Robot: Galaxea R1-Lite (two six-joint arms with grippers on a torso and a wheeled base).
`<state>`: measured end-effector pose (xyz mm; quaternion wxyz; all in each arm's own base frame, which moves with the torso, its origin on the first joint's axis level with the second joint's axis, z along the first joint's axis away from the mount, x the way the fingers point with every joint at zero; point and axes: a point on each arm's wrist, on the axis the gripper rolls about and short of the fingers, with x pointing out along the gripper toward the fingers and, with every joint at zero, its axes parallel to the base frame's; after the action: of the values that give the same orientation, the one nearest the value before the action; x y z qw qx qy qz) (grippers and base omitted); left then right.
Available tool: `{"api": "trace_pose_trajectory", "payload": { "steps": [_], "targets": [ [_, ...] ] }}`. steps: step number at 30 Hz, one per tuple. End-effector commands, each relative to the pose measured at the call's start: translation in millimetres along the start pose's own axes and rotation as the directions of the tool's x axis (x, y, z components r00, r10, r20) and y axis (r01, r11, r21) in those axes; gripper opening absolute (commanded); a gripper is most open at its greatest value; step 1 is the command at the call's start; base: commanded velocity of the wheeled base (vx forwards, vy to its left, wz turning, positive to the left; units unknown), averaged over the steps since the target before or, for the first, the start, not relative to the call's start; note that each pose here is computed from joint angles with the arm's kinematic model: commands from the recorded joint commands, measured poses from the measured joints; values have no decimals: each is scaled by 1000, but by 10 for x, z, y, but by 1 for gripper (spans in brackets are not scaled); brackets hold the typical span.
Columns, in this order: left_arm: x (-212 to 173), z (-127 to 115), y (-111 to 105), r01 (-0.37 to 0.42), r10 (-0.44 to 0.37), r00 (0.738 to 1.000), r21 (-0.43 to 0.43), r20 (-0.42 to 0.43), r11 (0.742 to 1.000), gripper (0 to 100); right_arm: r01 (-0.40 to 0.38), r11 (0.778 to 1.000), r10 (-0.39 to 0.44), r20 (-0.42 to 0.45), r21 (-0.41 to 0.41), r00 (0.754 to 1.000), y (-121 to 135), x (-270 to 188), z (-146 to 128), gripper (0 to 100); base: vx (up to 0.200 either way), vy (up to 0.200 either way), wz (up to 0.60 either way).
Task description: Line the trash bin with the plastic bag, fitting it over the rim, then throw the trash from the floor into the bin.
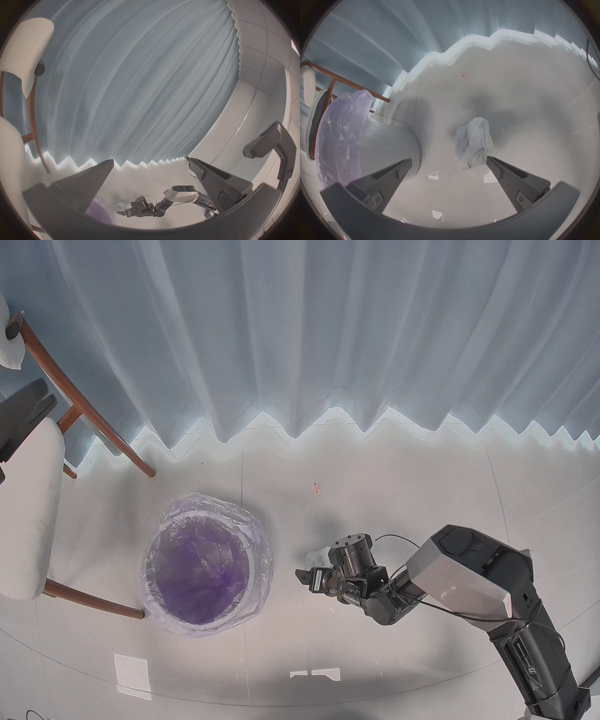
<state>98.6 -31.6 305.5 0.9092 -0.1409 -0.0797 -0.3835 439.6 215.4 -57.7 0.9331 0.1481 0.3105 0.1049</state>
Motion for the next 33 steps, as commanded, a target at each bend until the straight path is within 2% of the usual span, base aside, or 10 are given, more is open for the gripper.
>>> {"api": "trace_pose_trajectory", "payload": {
  "steps": [1,12,13,27,31,33],
  "targets": [
    [-23,18,-22,4,-4,1000,6,9,1000,100,-2,1000,2,6,9,1000,13,27,32,100,0,0,0],
    [-26,5,-22,7,-7,1000,3,4,1000,100,100,994,-102,57,46,993,-264,248,116,100,0,0,0],
    [-26,5,-22,7,-7,1000,3,4,1000,100,100,994,-102,57,46,993,-264,248,116,0,0,0,0],
    [-24,-19,-23,15,-15,1000,-3,-4,1000,100,103,994,-105,49,48,993,-273,277,77,0,0,0,0],
    [-30,-11,-31,16,-16,1000,-1,-1,1000,100,65,995,-74,123,74,990,-209,83,249,0,0,0,0],
    [-34,-5,-35,17,-17,1000,1,2,1000,100,21,995,-39,188,98,981,-135,-162,373,0,0,0,0]
  ]
}}
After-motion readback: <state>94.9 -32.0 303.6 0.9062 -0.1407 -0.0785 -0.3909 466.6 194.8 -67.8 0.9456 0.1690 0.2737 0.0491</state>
